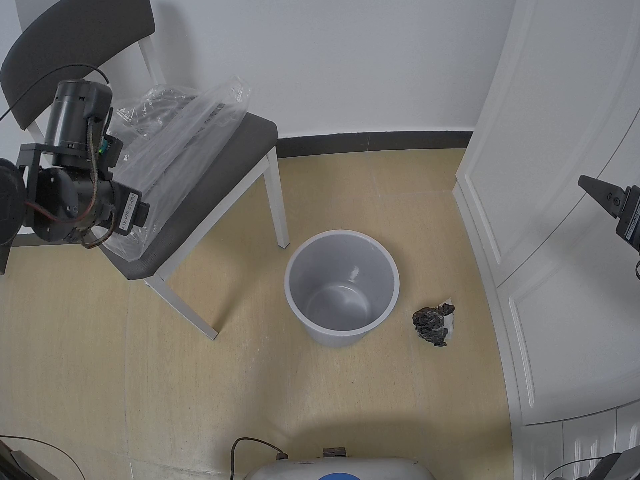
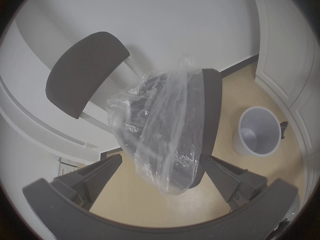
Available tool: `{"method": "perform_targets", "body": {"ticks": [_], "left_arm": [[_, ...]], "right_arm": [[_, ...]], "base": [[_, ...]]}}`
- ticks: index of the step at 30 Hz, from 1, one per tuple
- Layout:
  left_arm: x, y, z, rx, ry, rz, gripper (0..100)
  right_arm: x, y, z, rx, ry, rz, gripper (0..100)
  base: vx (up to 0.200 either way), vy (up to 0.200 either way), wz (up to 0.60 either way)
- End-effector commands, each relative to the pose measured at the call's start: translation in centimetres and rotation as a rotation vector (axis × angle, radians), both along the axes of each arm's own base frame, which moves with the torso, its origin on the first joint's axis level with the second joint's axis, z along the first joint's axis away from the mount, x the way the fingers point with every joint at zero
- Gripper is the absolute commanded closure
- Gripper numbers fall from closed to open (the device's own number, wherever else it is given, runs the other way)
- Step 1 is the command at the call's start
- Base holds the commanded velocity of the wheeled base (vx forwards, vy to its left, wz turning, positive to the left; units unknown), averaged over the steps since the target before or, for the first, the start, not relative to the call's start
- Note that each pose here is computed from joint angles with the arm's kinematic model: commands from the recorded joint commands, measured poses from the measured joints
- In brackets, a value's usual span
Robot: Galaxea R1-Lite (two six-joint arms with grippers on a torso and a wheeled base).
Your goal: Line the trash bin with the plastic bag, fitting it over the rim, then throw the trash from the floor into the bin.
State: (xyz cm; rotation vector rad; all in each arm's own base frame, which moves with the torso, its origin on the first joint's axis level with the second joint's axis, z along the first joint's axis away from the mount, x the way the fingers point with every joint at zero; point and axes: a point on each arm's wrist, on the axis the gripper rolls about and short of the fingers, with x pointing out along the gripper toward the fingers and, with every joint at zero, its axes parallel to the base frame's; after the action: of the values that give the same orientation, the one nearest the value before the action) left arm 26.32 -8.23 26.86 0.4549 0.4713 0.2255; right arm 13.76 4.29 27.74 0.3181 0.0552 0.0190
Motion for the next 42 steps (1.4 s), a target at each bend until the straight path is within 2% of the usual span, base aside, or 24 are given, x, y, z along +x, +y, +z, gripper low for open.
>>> {"method": "perform_targets", "body": {"ticks": [1,6,17,27,42], "left_arm": [[1.6,-0.4,-1.8,0.024,0.042,0.021,0],[2.5,-0.4,-2.9,0.064,0.047,0.032,0],[3.8,1.3,-4.4,0.194,0.013,0.074,0],[4.4,2.1,-5.3,0.208,0.015,0.095,0],[4.3,3.2,-5.1,0.244,0.022,0.115,0]], "right_arm": [[-0.1,0.0,0.0,-0.004,-0.002,0.002,0],[-0.3,-0.1,0.0,-0.004,-0.006,0.002,0],[-0.3,-0.1,0.1,-0.002,-0.01,0.009,0],[-0.2,-0.1,0.0,-0.004,-0.006,0.009,0],[-0.2,-0.1,0.0,-0.004,-0.005,0.009,0]], "base": [[0.0,0.0,0.0],[0.0,0.0,0.0],[0.0,0.0,0.0],[0.0,0.0,0.0],[0.0,0.0,0.0]]}}
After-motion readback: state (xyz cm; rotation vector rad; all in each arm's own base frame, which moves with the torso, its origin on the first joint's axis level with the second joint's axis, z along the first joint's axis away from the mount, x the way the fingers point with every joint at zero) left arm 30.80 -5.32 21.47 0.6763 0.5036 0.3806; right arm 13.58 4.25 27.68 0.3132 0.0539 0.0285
